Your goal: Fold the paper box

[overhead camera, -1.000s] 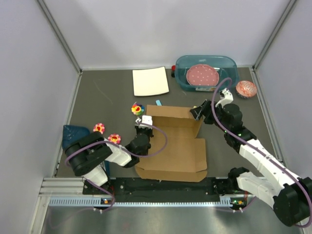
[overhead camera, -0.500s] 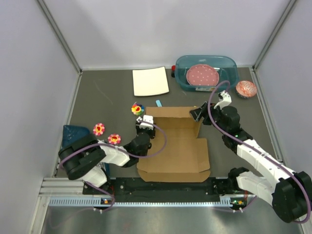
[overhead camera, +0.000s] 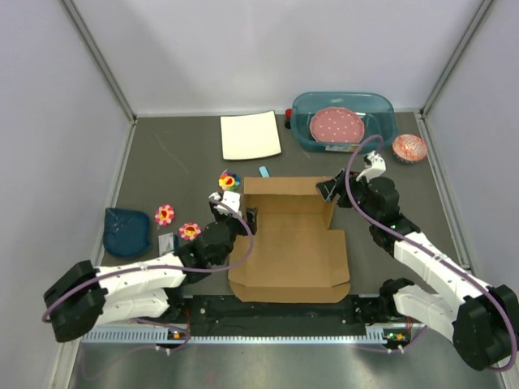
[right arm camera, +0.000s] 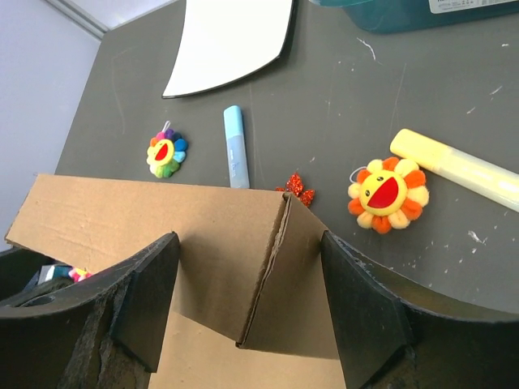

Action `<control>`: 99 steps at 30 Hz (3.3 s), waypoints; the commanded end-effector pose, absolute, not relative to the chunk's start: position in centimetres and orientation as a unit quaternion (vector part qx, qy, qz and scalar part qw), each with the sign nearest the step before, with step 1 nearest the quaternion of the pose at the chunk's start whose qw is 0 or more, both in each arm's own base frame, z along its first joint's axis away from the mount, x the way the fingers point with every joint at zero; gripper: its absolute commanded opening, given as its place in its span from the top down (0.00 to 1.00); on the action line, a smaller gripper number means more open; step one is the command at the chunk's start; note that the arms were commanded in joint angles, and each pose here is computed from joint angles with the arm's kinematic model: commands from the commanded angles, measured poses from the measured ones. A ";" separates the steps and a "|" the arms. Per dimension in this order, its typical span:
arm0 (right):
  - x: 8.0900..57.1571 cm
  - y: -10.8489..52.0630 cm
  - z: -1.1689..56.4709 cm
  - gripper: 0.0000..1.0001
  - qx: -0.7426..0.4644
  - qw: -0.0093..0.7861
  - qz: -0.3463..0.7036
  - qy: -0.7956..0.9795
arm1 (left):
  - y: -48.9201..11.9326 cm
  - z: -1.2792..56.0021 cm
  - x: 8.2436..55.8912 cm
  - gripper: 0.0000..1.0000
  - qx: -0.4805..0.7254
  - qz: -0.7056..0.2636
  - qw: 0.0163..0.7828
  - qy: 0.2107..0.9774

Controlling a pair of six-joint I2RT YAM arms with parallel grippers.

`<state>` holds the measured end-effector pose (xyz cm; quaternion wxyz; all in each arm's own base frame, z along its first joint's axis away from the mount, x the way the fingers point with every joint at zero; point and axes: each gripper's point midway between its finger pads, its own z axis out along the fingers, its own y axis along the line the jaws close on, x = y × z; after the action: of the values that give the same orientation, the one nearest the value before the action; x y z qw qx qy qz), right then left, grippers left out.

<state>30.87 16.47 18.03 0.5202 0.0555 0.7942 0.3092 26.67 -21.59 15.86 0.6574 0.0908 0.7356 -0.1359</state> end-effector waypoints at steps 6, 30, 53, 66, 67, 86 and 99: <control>30.2 14.9 15.4 0.32 0.058 0.509 0.267 0.816 | -21.4 21.8 22.7 0.28 0.089 -0.258 0.668 0.693; 28.7 15.1 14.7 0.33 0.037 0.498 0.277 0.821 | -24.1 24.3 30.1 0.27 -0.007 -0.450 0.528 0.720; 28.6 15.0 14.5 0.33 0.038 0.495 0.274 0.823 | -23.6 20.6 28.6 0.21 -0.028 -0.473 0.486 0.734; 28.4 14.9 14.4 0.34 0.036 0.496 0.274 0.823 | -23.8 21.9 30.3 0.26 -0.055 -0.526 0.464 0.711; 28.4 15.0 14.4 0.34 0.036 0.495 0.274 0.824 | -23.9 21.9 30.5 0.26 -0.058 -0.531 0.459 0.710; 28.9 15.0 19.4 0.21 0.060 0.524 0.301 0.794 | -24.0 17.4 30.2 0.40 -0.035 -0.498 0.428 0.753; 29.9 13.7 18.2 0.35 0.086 0.513 0.311 0.796 | -24.0 17.6 30.4 0.39 -0.021 -0.485 0.432 0.760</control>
<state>29.99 13.77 18.63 0.5108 0.0854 0.8005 0.3015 30.87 -23.64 17.90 0.4410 -0.0429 0.7499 -0.4912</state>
